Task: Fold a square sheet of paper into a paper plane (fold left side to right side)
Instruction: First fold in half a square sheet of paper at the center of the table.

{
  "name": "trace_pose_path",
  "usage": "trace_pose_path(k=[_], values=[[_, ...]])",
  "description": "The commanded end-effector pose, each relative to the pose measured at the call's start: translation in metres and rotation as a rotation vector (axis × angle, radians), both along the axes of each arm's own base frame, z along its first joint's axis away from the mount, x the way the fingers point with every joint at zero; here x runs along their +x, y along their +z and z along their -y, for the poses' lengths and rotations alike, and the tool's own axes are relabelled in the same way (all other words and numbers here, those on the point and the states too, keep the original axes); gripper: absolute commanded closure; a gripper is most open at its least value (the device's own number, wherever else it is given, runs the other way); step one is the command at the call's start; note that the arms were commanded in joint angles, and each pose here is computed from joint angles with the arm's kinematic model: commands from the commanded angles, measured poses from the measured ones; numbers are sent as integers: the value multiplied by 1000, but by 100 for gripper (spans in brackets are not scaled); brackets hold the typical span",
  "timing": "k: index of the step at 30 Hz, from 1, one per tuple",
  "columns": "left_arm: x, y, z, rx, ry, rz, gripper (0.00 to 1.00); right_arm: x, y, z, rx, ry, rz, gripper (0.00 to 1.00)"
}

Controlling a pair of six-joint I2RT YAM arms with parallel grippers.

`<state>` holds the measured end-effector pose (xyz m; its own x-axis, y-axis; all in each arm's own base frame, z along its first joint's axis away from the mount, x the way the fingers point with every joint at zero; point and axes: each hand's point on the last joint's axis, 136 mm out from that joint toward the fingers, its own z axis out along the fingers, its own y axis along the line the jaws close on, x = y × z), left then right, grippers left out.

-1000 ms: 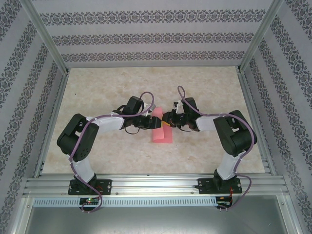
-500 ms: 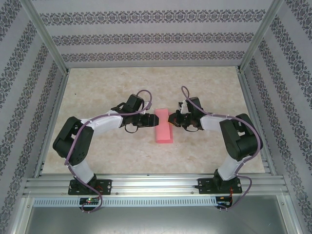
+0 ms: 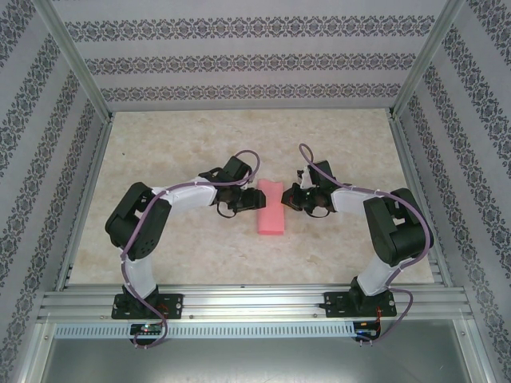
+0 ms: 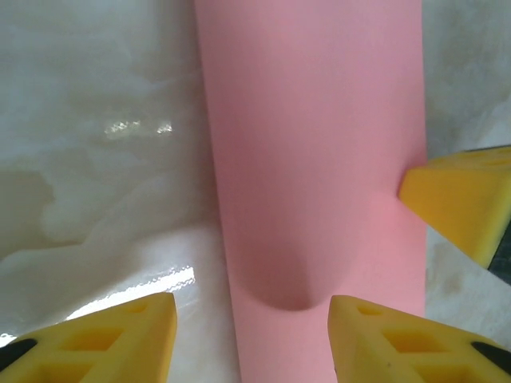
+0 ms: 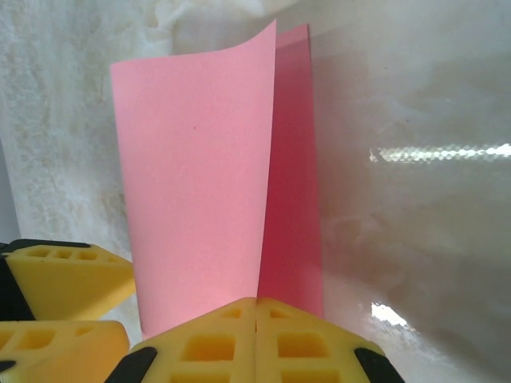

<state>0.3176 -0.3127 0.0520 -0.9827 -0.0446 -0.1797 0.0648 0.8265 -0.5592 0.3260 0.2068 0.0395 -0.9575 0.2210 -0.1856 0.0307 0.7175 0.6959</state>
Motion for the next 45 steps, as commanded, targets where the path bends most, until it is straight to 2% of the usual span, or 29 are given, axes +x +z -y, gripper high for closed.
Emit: trace_pose_path(k=[1, 8, 13, 22, 24, 32, 45], values=[[4, -4, 7, 10, 34, -22, 47, 10, 1, 3, -27, 1, 29, 94], [3, -5, 19, -16, 16, -35, 48, 10, -3, 0, -23, 9, 19, 93], [2, -10, 22, -7, 13, -47, 50, 11, -5, -1, -30, 16, 17, 87], [0, -26, 13, 58, 44, -78, 63, 9, 3, 17, -141, 17, 41, 61], [0, -28, 13, 64, 43, -81, 64, 8, 8, 25, -168, 6, 50, 58], [-1, -32, 11, 85, 36, -88, 64, 3, 16, 36, -178, -19, 70, 56], [1, -36, 14, 83, 31, -101, 58, 1, 15, 34, -164, -19, 59, 57]])
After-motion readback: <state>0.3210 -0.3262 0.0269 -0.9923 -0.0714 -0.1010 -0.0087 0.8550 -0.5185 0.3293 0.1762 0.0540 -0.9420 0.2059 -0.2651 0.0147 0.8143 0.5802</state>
